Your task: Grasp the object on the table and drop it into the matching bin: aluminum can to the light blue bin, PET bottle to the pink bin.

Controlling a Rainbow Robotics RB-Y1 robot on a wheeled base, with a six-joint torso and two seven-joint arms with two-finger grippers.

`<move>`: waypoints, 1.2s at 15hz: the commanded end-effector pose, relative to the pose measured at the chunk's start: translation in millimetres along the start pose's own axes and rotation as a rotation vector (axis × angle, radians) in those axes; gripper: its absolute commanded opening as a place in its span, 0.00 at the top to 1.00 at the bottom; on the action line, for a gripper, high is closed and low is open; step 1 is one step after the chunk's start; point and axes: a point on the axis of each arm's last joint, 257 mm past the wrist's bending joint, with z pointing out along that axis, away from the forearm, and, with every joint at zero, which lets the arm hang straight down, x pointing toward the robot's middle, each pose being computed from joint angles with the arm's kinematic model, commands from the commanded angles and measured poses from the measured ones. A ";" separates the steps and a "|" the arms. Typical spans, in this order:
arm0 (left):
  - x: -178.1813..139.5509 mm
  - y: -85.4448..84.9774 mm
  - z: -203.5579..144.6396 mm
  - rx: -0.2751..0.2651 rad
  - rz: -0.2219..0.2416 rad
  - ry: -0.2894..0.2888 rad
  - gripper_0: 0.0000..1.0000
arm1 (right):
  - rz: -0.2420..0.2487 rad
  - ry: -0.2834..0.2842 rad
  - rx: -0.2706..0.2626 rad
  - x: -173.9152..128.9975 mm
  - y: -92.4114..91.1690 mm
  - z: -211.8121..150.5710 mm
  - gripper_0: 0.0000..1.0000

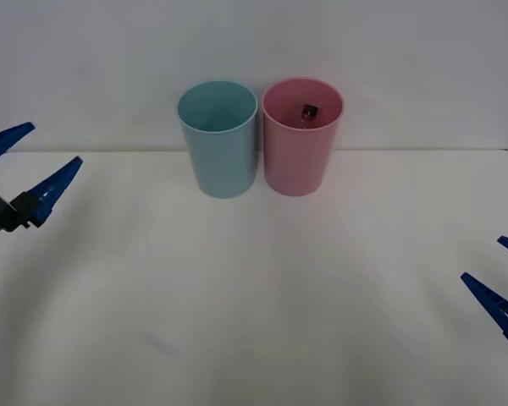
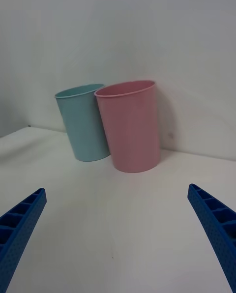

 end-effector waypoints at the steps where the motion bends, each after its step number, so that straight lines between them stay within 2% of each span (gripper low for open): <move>1: 13.2 3.5 -36.4 -0.017 0.051 0.052 0.00 | 0.000 0.000 0.000 0.0 0.0 0.0 0.00; 5: 26.5 4.9 -78.7 -0.028 0.110 0.125 0.00 | 0.000 0.000 0.000 0.0 0.0 0.0 0.00; 10: 37.1 -0.5 -136.0 -0.013 0.139 0.232 0.00 | 0.000 0.000 0.000 0.0 0.0 0.0 0.00; 12: 45.7 -7.5 -151.7 -0.010 0.124 0.263 0.00 | 0.000 0.000 0.000 0.0 0.0 0.0 0.00; 18: 59.6 -17.0 -166.3 -0.014 0.071 0.302 0.00 | 0.000 0.000 0.000 0.0 0.0 0.0 0.00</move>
